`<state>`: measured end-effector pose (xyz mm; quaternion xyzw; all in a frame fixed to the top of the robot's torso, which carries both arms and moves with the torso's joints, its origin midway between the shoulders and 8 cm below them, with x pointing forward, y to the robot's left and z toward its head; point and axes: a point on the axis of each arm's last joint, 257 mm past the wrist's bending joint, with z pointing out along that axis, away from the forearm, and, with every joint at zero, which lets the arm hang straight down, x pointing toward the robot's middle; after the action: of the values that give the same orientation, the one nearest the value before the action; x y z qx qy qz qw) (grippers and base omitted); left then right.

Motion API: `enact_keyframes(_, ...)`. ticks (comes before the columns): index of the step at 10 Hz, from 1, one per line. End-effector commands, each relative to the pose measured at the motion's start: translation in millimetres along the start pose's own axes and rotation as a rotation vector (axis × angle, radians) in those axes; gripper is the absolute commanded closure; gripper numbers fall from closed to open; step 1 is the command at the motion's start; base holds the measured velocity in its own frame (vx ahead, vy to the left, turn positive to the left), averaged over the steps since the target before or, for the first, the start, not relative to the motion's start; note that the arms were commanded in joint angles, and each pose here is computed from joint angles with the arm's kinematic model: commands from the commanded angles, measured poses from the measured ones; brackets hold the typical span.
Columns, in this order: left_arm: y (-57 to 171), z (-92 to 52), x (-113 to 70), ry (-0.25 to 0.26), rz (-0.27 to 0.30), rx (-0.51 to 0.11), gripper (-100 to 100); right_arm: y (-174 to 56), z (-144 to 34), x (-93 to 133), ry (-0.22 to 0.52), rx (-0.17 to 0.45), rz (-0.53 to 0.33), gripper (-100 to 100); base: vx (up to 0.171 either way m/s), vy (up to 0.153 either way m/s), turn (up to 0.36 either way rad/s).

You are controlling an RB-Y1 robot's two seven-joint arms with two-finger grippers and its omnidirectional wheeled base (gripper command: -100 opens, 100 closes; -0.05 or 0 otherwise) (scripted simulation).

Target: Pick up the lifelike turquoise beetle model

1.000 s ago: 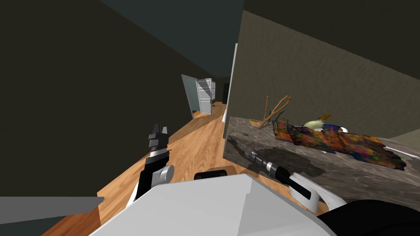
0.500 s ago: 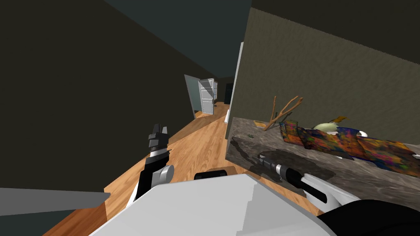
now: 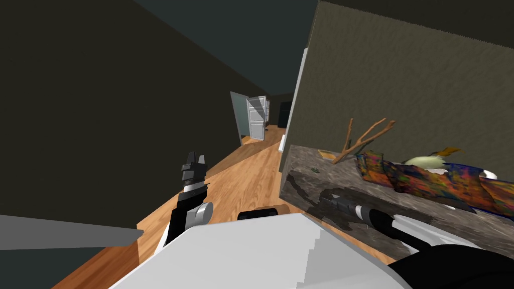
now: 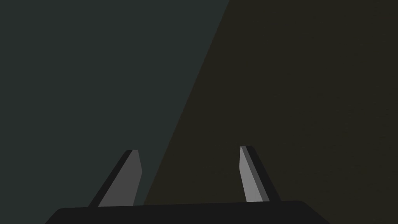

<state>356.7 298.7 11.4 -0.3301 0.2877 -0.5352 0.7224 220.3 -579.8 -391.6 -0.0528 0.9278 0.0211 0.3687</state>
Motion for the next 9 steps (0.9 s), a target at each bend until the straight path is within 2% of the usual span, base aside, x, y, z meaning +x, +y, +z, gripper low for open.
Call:
enact_keyframes(1, 0, 0.0, 0.0, 0.0, 0.0, 0.0, 0, -27, -16.0, 10, 0.061, 0.037, -0.056, -100, 0.057, 0.045, 0.076)
enact_keyframes(2, 0, 0.0, 0.0, 0.0, 0.0, 0.0, 0, -30, -17.5, 8, 0.063, 0.039, -0.065, -100, 0.046, 0.036, 0.054)
enact_keyframes(4, 0, 0.0, 0.0, 0.0, 0.0, 0.0, 0, -67, -44.4, 19, 0.151, 0.081, -0.15, -100, 0.074, 0.043, 0.132)
enact_keyframes(5, 0, 0.0, 0.0, 0.0, 0.0, 0.0, 0, -69, -45.4, 17, 0.153, 0.083, -0.155, -100, 0.077, 0.026, 0.058)
enact_keyframes(8, 0, 0.0, 0.0, 0.0, 0.0, 0.0, 0, -110, -83.7, 25, 0.267, 0.118, -0.263, -100, 0.107, 0.023, 0.139)
enact_keyframes(9, 0, 0.0, 0.0, 0.0, 0.0, 0.0, 0, -112, -84.8, 23, 0.269, 0.12, -0.268, -100, 0.091, 0.009, 0.042)
